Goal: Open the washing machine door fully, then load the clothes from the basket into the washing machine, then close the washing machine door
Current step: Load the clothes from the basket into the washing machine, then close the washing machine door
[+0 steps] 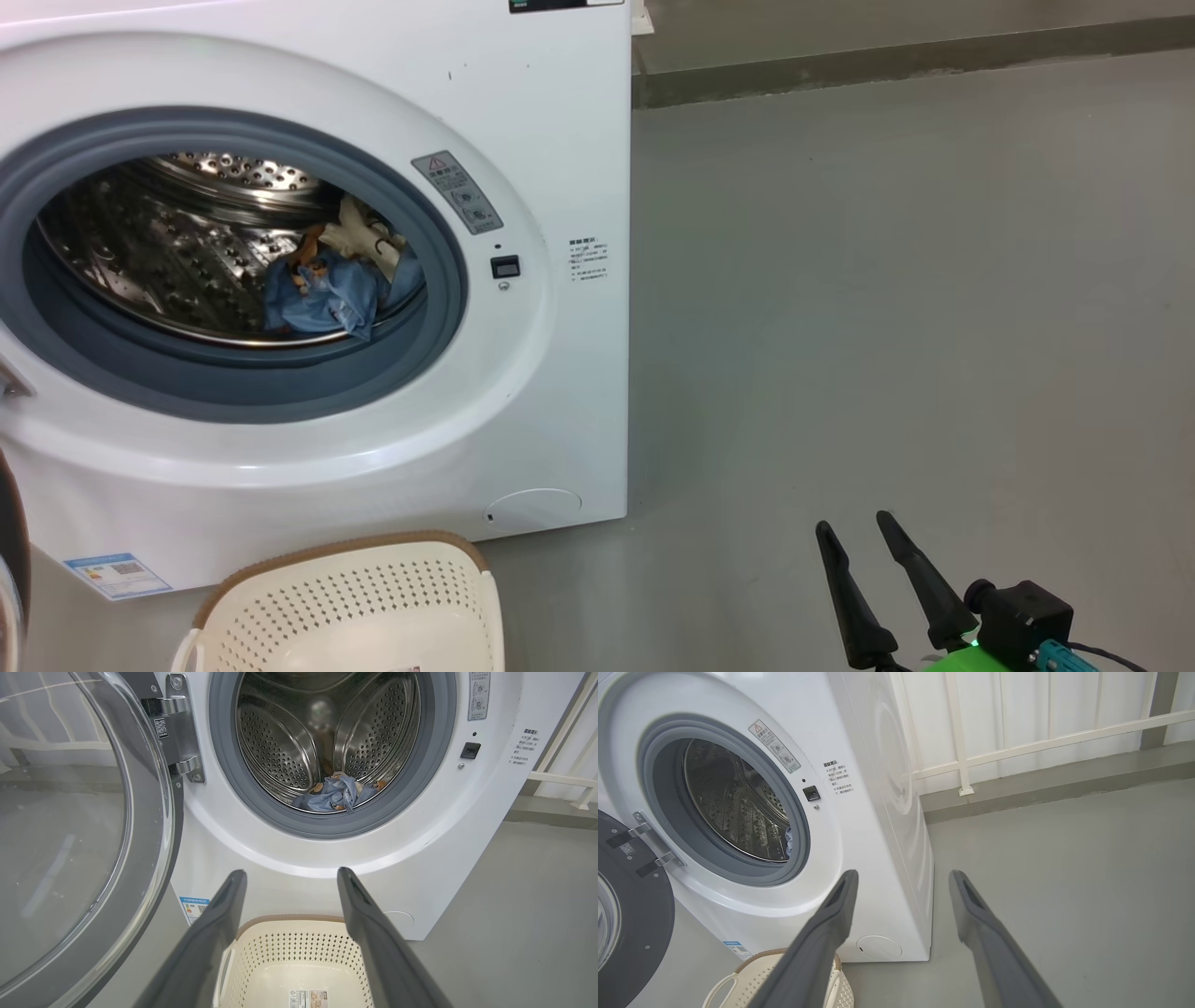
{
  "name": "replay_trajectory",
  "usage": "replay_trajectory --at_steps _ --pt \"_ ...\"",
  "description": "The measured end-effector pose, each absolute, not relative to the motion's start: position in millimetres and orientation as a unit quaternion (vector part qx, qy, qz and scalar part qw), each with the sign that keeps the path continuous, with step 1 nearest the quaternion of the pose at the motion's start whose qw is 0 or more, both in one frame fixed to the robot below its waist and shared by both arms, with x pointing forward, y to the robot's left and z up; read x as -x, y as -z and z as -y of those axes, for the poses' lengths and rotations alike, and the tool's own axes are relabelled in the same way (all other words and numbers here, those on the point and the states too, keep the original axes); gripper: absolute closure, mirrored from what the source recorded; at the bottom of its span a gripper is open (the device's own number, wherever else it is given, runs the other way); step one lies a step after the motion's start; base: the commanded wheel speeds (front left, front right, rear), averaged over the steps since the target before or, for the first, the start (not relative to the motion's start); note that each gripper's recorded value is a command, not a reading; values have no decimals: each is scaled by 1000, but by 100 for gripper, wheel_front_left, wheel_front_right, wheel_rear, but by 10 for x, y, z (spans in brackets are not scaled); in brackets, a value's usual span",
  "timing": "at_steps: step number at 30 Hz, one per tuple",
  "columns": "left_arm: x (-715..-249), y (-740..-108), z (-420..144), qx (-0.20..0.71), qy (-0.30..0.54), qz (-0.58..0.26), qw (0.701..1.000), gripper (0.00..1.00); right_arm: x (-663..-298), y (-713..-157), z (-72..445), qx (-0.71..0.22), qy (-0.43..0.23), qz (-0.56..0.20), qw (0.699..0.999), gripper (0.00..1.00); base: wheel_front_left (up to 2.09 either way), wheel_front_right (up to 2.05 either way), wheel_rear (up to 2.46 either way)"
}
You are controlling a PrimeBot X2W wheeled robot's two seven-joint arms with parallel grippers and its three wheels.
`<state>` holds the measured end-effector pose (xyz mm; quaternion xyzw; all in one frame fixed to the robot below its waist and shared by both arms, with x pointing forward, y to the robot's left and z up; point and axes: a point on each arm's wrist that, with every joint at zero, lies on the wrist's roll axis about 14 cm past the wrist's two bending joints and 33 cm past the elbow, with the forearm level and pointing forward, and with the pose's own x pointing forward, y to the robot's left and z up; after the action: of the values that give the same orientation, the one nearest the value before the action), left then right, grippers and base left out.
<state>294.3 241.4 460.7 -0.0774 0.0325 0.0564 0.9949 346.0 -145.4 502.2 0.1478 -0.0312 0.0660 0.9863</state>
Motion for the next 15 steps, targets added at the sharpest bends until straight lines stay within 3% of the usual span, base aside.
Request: replay_trajectory --at_steps 9,15 --pt "-2953 -4636 -2401 77 -54 -28 995 0 -3461 -5021 1455 -148 -66 31 986 0 -4 4 0" --pt "-2962 -4660 -2399 77 -53 -24 995 0 -3458 -5021 1465 -148 -64 31 986 0 -71 71 0"
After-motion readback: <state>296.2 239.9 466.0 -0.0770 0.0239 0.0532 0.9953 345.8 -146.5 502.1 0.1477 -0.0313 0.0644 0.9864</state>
